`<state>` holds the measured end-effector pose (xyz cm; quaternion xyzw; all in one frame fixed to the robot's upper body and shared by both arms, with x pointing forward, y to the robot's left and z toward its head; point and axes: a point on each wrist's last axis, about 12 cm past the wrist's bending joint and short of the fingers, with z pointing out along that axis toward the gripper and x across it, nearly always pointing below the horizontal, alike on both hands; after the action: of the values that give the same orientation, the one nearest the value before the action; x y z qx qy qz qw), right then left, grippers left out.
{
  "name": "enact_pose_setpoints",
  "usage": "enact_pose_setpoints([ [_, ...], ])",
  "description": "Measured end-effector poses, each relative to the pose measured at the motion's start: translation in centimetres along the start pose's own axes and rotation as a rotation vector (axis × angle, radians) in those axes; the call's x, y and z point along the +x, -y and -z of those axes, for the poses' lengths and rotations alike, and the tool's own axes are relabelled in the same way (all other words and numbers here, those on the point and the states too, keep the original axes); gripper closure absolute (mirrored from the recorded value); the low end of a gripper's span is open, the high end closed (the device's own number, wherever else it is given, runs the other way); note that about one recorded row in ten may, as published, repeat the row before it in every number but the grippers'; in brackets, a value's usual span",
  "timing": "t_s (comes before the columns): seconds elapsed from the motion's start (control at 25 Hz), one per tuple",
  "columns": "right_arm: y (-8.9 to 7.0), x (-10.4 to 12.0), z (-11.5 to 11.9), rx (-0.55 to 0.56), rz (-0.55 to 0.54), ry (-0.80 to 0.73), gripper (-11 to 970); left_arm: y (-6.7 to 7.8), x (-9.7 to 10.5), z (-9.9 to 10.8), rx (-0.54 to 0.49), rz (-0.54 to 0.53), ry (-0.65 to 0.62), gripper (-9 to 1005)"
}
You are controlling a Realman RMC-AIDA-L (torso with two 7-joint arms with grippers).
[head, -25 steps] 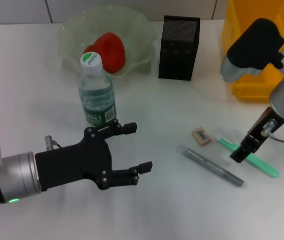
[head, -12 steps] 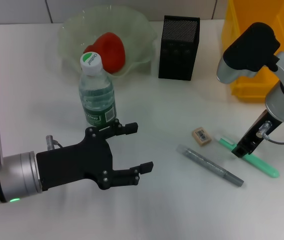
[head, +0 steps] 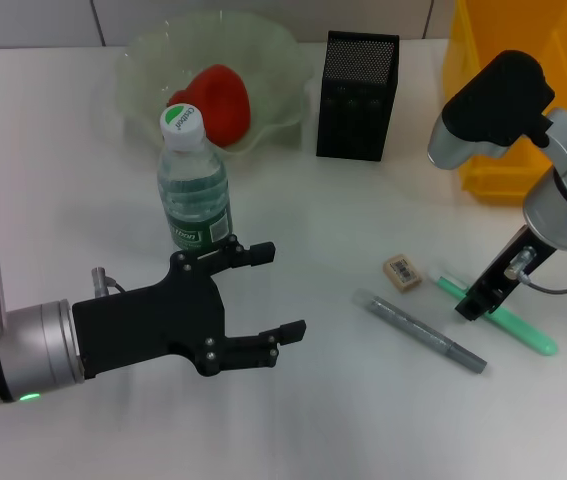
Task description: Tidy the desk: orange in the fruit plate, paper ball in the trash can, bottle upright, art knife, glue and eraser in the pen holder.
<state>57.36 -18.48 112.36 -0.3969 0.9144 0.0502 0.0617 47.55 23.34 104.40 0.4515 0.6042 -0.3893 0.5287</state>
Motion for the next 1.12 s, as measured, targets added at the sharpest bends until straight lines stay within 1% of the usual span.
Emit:
enact_pose_setpoints([
  [0.4,-0.2,-0.1,-0.6,0.001,0.018,-0.023,636,-0.1,0.0,0.0,-0.002,-0.001,0.001,137],
  [0.52,-0.3,-0.2,-0.6,0.001,0.019,-0.023,727,0.0,0.0,0.0,-0.003,0.000,0.000,137],
  [0.6,-0.3,-0.3,0.0,0.009,0.019,0.002,787,0.0,0.0,0.0,-0.005,0.001,0.000,137],
  [0.64,-0.3,-0.3,0.0,0.009,0.019,0.002,787,0.0,0.0,0.0,-0.005,0.001,0.000,137],
  [0.68,-0.4,-0.4,0.5,0.017,0.017,0.024,787,0.0,0.0,0.0,-0.005,0.001,0.000,137],
  [0.72,-0.4,-0.4,1.1,0.028,0.013,0.053,787,0.0,0.0,0.0,-0.005,0.001,0.000,137],
  [0.76,-0.4,-0.4,2.6,0.056,0.002,0.120,787,0.0,0.0,0.0,-0.004,0.002,0.000,137],
  [0.8,-0.4,-0.4,2.6,0.056,0.002,0.120,787,0.0,0.0,0.0,-0.004,0.002,0.000,137],
  [0.92,0.5,0.0,5.6,0.110,-0.047,0.284,787,0.0,0.0,0.0,-0.004,0.002,0.000,137],
  [0.96,0.9,0.3,7.8,0.132,-0.065,0.442,787,0.1,0.0,0.0,0.001,0.001,0.005,137],
  [1.0,0.9,0.3,7.8,0.132,-0.065,0.442,787,0.1,0.0,0.0,0.001,0.001,0.005,137],
  [1.08,1.1,0.9,9.5,0.131,-0.071,0.640,787,0.1,0.0,0.0,0.002,0.001,0.005,137],
  [1.12,1.2,1.1,10.3,0.125,-0.061,0.764,786,0.1,0.0,0.0,0.001,0.003,0.002,137],
])
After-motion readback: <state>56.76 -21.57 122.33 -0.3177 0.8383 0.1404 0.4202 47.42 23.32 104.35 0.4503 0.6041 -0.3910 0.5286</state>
